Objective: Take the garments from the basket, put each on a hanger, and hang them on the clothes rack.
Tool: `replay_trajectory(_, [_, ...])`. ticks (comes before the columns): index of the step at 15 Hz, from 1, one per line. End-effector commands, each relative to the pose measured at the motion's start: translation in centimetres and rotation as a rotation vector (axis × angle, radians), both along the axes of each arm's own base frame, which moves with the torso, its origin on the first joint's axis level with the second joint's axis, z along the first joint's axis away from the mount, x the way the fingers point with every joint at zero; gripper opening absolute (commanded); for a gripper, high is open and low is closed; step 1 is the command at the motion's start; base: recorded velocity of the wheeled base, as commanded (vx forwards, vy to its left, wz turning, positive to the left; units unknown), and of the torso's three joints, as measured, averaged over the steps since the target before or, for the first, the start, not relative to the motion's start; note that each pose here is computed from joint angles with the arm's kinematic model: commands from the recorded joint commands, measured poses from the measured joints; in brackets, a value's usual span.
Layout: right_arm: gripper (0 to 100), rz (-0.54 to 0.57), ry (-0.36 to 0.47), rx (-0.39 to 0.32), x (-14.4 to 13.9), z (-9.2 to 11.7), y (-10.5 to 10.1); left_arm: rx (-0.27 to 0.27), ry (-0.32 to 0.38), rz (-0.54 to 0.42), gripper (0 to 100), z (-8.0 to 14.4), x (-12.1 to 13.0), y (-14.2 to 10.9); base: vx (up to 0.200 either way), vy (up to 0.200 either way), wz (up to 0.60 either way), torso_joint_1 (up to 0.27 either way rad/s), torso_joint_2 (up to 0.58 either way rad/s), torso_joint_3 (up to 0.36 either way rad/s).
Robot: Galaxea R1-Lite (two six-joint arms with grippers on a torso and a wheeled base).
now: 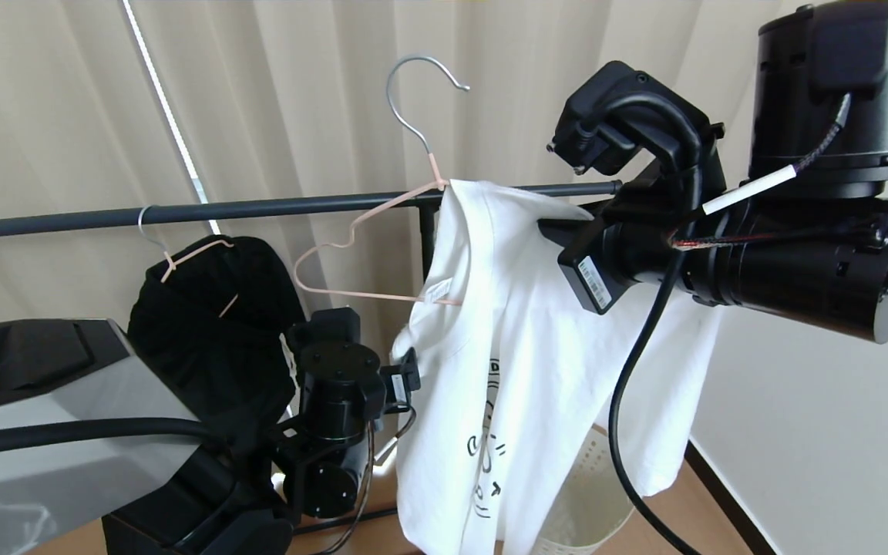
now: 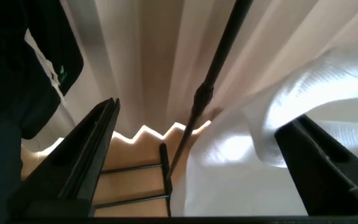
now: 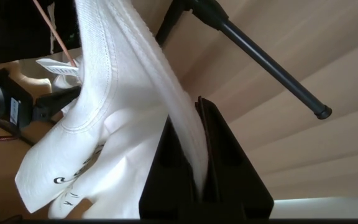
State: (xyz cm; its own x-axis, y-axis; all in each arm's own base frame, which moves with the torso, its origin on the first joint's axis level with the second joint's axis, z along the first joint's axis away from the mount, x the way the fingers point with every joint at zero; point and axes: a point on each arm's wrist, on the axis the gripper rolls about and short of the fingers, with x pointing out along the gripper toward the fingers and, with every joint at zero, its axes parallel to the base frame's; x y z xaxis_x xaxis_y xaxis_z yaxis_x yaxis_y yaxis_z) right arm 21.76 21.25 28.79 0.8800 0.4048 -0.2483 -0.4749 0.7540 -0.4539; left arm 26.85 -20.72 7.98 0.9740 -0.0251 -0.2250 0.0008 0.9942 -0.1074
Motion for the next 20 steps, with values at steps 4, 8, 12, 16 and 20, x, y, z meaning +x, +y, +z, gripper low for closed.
replay_trajectory(4, [0,-0.025,0.02,0.002,0.9,-0.4,-1.2,0.013,-0.058,0.026,0,0.6,0.5,1.2,0.0,0.0,0.0,0.0,0.0,0.0])
replay_trajectory(8, [0,-0.01,0.084,0.099,0.6,-3.1,-2.8,0.001,-0.103,0.071,0,2.3,1.0,2.9,0.0,0.0,0.0,0.0,0.0,0.0])
replay_trajectory(12, [0,-0.023,0.029,0.163,1.1,-6.7,-4.9,0.013,-0.138,0.079,0,3.8,0.8,3.5,0.0,0.0,0.0,0.0,0.0,0.0])
replay_trajectory(16, [0,-0.011,0.012,0.202,1.6,-8.3,-5.3,0.028,-0.139,0.117,0,3.7,1.7,4.5,0.0,0.0,0.0,0.0,0.0,0.0])
replay_trajectory(20, [0,-0.037,0.017,0.196,2.0,-8.5,-5.9,0.031,-0.138,0.143,0,3.7,2.3,5.6,0.0,0.0,0.0,0.0,0.0,0.0])
